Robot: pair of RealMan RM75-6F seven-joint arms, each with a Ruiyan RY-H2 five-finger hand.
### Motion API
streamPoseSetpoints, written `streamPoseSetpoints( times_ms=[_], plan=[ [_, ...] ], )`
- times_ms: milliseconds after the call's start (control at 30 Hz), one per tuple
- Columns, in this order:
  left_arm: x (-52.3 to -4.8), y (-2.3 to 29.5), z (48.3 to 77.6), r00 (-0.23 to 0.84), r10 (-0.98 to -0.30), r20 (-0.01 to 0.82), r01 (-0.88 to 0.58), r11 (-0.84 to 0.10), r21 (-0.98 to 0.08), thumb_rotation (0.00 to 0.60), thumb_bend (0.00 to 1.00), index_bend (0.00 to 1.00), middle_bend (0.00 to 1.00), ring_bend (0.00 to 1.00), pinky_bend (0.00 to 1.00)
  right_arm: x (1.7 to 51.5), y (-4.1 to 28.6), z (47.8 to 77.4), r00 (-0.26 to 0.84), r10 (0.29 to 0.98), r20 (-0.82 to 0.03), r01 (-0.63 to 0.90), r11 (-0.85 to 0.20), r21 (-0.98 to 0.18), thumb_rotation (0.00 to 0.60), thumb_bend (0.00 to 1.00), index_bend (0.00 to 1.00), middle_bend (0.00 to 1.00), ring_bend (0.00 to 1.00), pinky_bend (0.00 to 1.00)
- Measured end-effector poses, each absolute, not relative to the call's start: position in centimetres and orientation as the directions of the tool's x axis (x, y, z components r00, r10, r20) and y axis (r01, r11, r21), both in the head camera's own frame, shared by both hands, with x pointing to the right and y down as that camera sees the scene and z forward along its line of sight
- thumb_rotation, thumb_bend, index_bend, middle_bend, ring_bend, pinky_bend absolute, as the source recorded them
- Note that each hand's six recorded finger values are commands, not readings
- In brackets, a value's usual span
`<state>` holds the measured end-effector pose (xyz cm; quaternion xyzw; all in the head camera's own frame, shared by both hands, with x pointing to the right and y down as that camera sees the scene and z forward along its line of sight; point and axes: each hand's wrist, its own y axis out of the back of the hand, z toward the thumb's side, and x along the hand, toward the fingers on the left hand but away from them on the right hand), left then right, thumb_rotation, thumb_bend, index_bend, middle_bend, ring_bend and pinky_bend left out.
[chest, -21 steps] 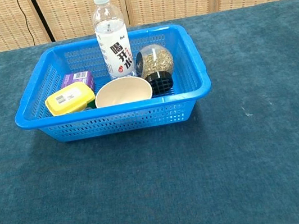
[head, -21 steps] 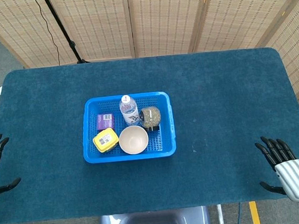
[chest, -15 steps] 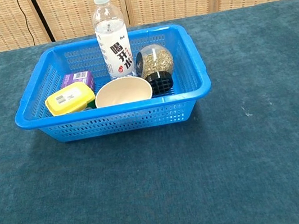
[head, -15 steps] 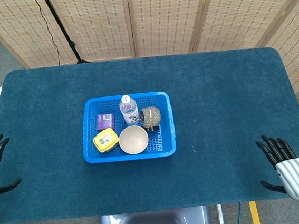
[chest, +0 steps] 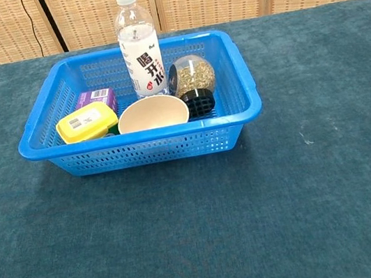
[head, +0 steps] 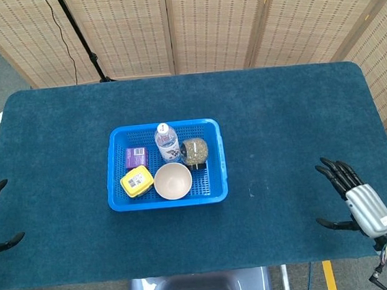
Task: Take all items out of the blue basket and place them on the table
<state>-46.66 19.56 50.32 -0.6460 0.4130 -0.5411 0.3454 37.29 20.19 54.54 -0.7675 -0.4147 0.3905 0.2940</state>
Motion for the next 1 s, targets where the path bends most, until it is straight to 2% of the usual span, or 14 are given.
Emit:
streamPoseSetpoints(
  times_ms=[200,300,600,1000],
  plan=[
    [-46.8,19.8,50.0,0.060,-0.910,0.410,-0.179,-0.414,-0.892,0.600,0.06,0.00,0.00,0.00,0.00,32.4,14.9,57.0,0.496,0.795,-0.350,0.479,-0.586,-0.653,0.600,0.00,0.00,0.00,0.00,0.00],
    [-46.8,19.8,50.1,0.057,-0.909,0.414,-0.177,-0.417,-0.892,0.600,0.06,0.00,0.00,0.00,0.00,30.0,12.7,58.3,0.529,0.772,-0.352,0.512,-0.621,-0.594,0.600,0.00,0.00,0.00,0.00,0.00],
    [-46.8,19.3,51.1,0.036,-0.898,0.438,-0.160,-0.438,-0.884,0.600,0.06,0.00,0.00,0.00,0.00,24.3,7.4,60.9,0.528,0.773,-0.351,0.586,-0.631,-0.508,0.600,0.00,0.00,0.00,0.00,0.00],
    [-46.5,19.1,51.5,0.021,-0.898,0.439,-0.147,-0.437,-0.887,0.600,0.06,0.00,0.00,0.00,0.00,17.7,3.1,64.4,0.534,0.756,-0.380,0.578,-0.654,-0.488,0.600,0.00,0.00,0.00,0.00,0.00]
  ],
)
